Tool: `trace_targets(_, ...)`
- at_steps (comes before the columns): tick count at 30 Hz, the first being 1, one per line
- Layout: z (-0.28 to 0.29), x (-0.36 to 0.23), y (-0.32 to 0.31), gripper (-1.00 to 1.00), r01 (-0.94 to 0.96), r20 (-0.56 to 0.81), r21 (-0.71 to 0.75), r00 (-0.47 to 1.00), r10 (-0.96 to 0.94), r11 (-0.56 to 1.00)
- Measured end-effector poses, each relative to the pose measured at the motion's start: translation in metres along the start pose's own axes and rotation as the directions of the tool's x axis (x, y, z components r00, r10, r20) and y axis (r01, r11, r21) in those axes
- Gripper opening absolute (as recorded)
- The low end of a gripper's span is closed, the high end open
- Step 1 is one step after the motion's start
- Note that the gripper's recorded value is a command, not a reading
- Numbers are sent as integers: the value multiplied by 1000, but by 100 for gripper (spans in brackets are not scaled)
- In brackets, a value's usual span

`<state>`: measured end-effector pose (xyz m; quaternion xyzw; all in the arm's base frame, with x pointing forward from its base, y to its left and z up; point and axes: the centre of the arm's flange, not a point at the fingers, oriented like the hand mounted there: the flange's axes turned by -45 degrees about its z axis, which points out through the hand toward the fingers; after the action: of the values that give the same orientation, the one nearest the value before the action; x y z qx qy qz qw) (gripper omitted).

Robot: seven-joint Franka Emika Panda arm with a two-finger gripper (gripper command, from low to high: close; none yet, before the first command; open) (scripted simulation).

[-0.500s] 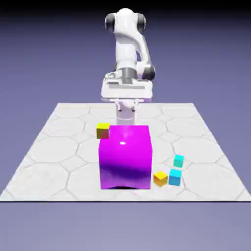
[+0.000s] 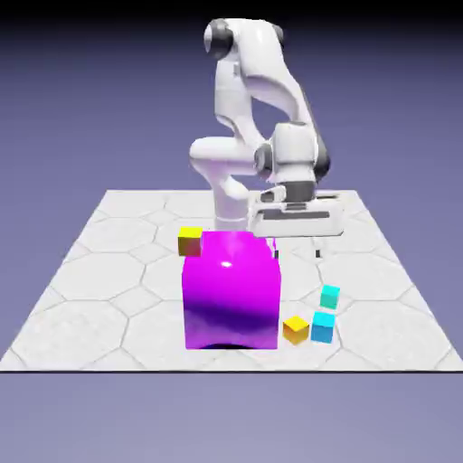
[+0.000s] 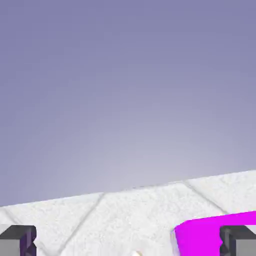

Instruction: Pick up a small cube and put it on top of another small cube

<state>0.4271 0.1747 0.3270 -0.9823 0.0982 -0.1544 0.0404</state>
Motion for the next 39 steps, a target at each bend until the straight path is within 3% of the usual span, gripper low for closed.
trace_targets(12, 92, -157, -65, 0, -171, 383, -146, 899, 215, 974)
trace_targets(24, 159, -195, -50, 0, -162, 393, -161, 894, 214, 974)
trace_targets(25, 162, -197, -49, -100, -161, 392, -163, 895, 213, 974)
trace_targets(39, 98, -171, -55, -100, -161, 392, -162, 895, 213, 974)
